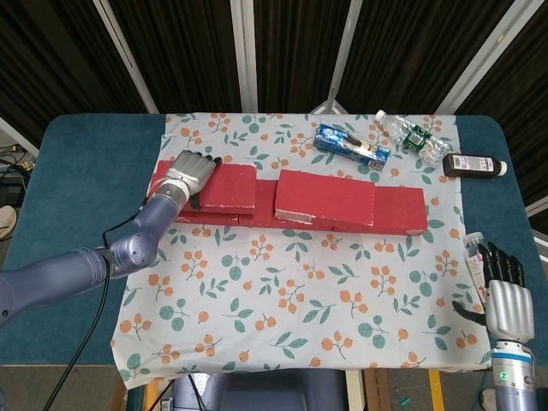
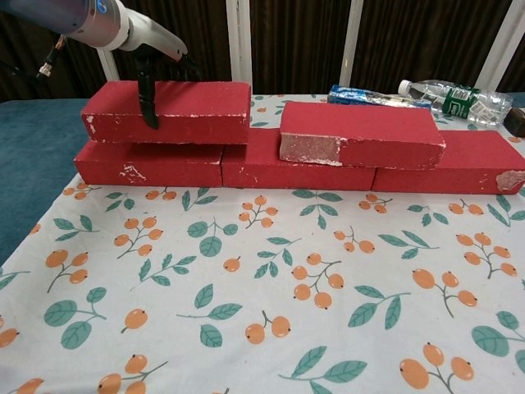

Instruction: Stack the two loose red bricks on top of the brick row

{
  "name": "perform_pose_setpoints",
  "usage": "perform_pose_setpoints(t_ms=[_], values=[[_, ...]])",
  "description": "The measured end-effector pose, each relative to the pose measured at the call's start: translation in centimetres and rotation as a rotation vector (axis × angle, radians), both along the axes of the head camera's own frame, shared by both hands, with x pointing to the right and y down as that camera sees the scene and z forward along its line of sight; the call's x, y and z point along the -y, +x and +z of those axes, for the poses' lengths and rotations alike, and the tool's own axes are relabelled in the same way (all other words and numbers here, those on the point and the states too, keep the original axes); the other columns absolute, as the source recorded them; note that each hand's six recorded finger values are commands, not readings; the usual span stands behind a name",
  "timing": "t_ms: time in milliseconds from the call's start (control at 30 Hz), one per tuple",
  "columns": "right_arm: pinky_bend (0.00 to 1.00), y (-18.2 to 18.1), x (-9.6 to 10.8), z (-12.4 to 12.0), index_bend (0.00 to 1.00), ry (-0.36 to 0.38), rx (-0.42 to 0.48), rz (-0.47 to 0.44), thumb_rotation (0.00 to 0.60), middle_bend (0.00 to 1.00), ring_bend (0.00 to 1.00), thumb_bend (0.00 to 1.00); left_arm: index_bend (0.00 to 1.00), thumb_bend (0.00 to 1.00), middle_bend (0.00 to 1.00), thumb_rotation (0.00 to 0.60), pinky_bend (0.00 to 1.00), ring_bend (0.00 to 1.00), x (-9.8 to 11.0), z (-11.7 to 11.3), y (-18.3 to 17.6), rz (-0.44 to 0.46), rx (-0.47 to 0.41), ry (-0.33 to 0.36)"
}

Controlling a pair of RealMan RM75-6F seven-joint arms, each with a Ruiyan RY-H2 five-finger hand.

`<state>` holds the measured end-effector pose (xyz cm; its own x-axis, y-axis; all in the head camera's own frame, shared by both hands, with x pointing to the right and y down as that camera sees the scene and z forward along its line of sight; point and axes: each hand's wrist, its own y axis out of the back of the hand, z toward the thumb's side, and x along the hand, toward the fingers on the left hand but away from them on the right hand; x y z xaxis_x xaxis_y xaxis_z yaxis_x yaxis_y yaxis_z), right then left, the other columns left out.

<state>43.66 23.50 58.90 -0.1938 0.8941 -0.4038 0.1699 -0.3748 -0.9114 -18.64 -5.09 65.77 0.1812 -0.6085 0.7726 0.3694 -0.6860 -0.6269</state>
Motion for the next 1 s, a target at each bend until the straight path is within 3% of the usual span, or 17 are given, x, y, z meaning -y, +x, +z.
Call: perform_pose_setpoints(t_ms=[1000], values=[[0.00,0.8,0.1,-1.2,0.00,0.039,-0.003,0.035,0.600,0.00,0.00,0.15,0.34,0.07,0.33,0.600,0.23,0.24,-0.7,2.3,3.2,0.010,0.010,-0.017]])
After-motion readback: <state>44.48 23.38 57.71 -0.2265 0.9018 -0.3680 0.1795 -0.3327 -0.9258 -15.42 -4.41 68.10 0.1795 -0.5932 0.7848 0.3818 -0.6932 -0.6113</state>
